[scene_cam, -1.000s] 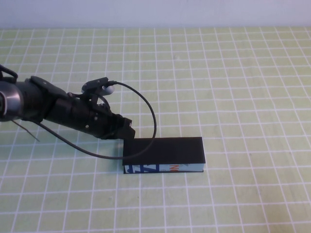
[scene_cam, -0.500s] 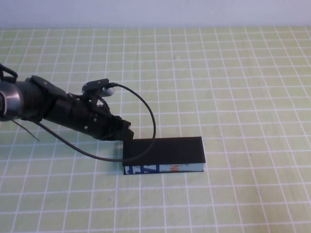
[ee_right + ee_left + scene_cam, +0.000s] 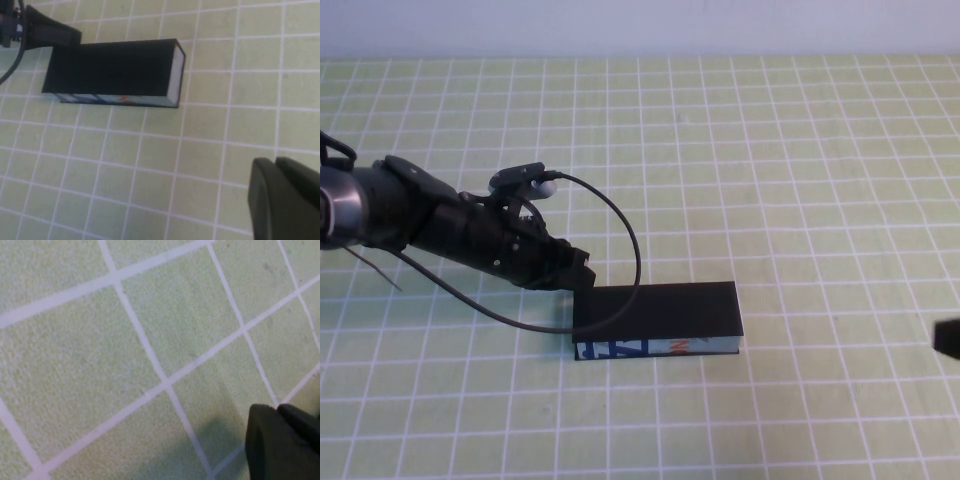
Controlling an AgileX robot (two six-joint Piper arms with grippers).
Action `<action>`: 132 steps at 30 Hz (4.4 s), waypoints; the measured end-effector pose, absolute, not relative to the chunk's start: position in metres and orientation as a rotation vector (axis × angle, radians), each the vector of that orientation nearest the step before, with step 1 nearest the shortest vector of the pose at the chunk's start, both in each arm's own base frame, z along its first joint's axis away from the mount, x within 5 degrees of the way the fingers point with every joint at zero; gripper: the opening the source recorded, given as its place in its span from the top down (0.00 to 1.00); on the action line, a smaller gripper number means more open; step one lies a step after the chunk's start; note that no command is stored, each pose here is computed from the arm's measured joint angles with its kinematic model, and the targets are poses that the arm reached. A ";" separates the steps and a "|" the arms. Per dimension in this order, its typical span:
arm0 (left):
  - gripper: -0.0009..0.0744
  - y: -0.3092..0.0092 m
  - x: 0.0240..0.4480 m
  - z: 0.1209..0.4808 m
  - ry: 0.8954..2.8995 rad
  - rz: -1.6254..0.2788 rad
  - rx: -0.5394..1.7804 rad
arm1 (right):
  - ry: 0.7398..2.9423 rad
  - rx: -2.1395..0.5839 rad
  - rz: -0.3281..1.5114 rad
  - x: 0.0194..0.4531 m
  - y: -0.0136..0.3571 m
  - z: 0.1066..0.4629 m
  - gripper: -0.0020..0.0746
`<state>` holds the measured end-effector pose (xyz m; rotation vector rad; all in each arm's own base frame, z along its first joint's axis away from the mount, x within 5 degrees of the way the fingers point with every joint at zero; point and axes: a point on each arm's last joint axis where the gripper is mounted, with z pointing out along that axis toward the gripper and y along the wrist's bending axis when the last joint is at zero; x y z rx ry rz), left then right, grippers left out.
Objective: Take glasses out of glasses case
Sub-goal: Pick up the glasses from the glasses case
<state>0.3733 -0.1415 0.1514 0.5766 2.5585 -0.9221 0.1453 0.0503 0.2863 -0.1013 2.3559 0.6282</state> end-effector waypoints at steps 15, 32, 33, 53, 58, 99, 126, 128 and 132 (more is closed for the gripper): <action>0.99 -0.141 0.373 0.151 2.558 -0.922 0.577 | 2.381 -0.948 0.661 0.221 0.199 0.272 1.00; 0.99 -0.141 0.373 0.151 2.558 -0.922 0.577 | 1.964 -1.638 0.137 0.244 0.264 0.225 0.66; 0.99 -0.141 0.373 0.151 2.558 -0.922 0.577 | 1.950 -1.640 0.129 0.245 0.265 0.224 0.66; 0.99 -0.142 0.373 0.151 2.559 -0.923 0.577 | 1.791 -1.787 -0.046 0.264 0.274 0.191 0.65; 0.99 -0.141 0.373 0.151 2.558 -0.921 0.576 | 1.772 -1.789 -0.053 0.266 0.276 0.189 0.65; 0.99 -0.129 0.375 0.172 2.511 -0.901 0.578 | 1.753 -1.687 -0.089 0.271 0.274 0.224 0.98; 0.99 -0.103 0.262 0.191 2.072 -1.152 0.906 | 1.729 -1.667 -0.078 0.272 0.277 0.226 0.98; 0.99 -0.104 0.267 0.182 2.070 -1.146 0.890 | 1.728 -1.665 -0.077 0.272 0.277 0.226 0.98; 0.99 -0.104 0.276 0.165 2.061 -1.143 0.849 | 1.725 -1.663 -0.076 0.272 0.277 0.226 0.98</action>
